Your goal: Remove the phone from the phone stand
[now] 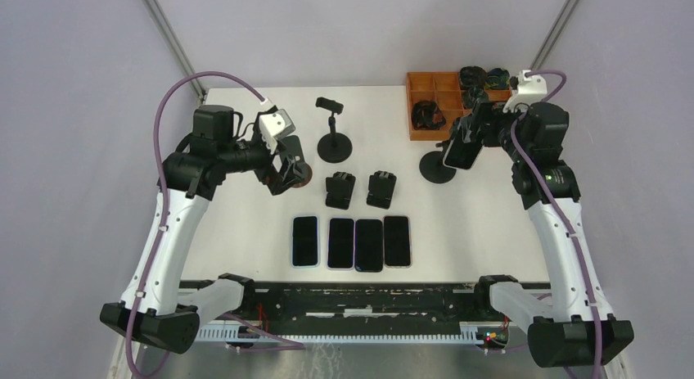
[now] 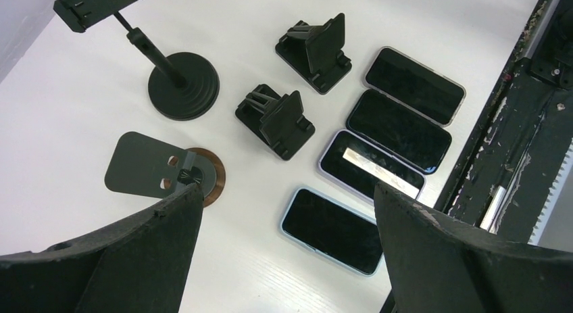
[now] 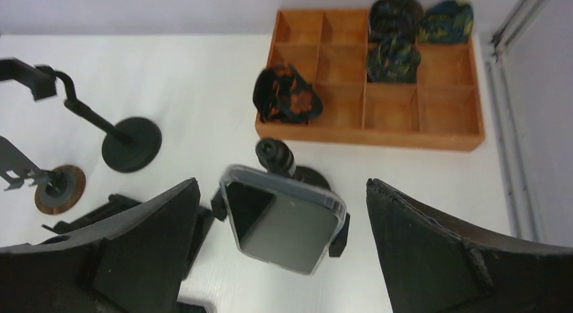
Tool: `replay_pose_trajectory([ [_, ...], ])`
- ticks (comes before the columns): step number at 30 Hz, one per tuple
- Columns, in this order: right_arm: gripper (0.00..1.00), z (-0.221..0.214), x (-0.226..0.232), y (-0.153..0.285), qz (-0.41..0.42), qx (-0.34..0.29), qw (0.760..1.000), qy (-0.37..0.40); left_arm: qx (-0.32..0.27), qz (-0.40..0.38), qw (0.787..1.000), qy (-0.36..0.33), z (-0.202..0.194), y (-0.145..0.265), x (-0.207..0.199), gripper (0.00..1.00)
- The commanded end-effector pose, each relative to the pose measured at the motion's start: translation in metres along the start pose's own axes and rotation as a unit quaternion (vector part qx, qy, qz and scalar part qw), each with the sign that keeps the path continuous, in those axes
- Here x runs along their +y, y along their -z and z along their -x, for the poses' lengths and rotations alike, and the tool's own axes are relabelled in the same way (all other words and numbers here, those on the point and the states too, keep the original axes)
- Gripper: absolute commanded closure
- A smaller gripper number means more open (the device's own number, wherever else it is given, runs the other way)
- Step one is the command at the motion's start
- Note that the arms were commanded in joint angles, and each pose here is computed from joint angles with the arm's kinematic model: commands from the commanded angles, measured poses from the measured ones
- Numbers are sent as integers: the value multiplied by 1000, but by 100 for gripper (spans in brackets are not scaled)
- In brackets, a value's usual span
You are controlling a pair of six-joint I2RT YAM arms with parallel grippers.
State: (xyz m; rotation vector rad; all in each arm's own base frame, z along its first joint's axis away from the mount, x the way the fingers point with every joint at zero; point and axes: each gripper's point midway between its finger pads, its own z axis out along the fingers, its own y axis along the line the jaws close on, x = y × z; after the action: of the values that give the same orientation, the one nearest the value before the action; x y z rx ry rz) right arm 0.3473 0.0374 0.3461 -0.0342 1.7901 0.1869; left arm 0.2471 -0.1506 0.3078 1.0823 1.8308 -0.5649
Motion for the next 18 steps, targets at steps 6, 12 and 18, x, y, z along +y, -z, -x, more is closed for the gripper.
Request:
replay_pose_trajectory([
  [6, 2, -22, -16, -6, 13, -21, 997, -68, -8, -13, 1000, -8, 7, 1, -2, 0],
  [12, 2, -33, -10, -22, 45, -20, 995, -86, -6, -12, 1000, -12, 6, 2, -2, 0],
  [18, 7, -28, -2, -32, 79, -35, 992, -92, -6, -12, 1000, -15, 6, 3, -3, 0],
])
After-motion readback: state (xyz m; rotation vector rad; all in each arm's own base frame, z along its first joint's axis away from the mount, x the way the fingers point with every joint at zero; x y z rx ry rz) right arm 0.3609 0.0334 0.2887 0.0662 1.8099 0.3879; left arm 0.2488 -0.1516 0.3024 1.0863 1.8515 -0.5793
